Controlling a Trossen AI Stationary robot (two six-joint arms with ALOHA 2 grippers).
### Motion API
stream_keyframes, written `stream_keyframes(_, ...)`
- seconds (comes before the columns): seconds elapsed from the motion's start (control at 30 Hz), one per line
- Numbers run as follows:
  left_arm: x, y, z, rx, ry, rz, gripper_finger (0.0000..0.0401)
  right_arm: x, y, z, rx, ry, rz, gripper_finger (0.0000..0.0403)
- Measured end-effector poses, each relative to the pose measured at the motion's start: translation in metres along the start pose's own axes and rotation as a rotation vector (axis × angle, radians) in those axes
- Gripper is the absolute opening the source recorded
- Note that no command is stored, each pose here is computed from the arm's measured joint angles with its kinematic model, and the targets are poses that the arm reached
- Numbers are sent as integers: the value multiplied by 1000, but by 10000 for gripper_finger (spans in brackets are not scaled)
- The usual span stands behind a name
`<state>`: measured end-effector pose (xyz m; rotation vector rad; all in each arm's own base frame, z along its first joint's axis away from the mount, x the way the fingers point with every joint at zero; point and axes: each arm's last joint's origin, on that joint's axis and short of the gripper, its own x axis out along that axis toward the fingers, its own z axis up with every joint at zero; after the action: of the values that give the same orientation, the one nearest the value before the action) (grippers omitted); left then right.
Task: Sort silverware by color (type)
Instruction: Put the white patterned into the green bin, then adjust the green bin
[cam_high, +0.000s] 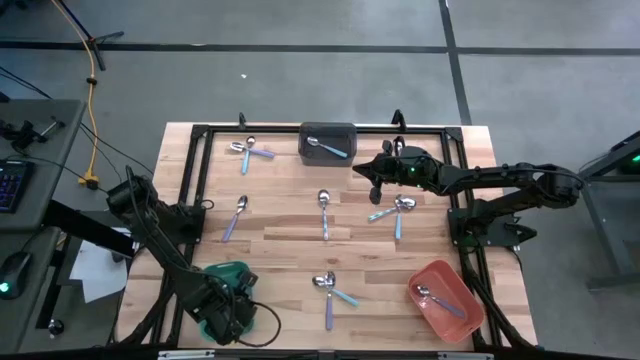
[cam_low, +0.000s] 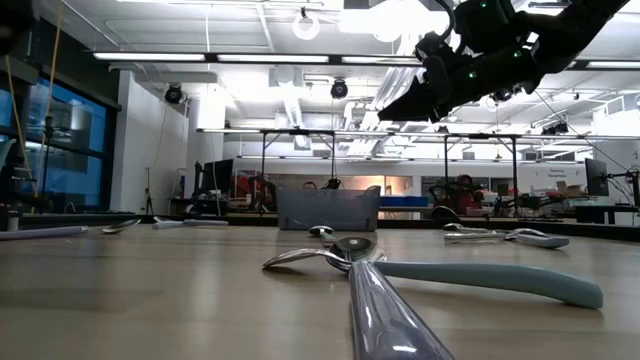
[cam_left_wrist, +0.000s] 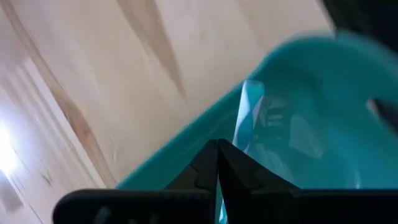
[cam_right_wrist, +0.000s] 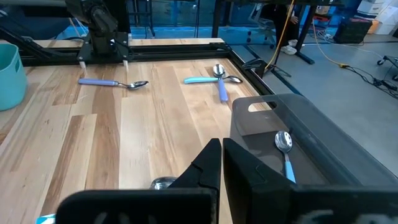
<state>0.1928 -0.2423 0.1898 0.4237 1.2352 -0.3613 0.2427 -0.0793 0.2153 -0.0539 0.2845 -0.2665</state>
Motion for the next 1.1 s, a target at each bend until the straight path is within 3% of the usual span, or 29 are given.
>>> stream_keyframes(0.23, 7, -11, -9, 21, 11, -70, 0, 0, 0, 0, 0, 0, 0, 0)
stream_keyframes(0.43, 5, -16, -15, -1, 45, -64, 0, 0, 0, 0, 2, 0, 0, 0)
stream_keyframes(0.57, 1, -14, -15, -70, 8, -2, 0, 0, 0, 0, 3, 0, 0, 0)
stream_keyframes(0.8, 3, -2, -23, -365, -32, 190, 0, 0, 0, -1, 14, 6, 1, 0)
stream_keyframes(0.97, 17, 5, -40, -435, -31, 294, 0, 0, 0, -1, 13, 11, 1, 0)
stream_keyframes(1.1, 23, 6, -42, -423, -81, 321, 0, 0, 0, -1, 10, 14, 1, 0)
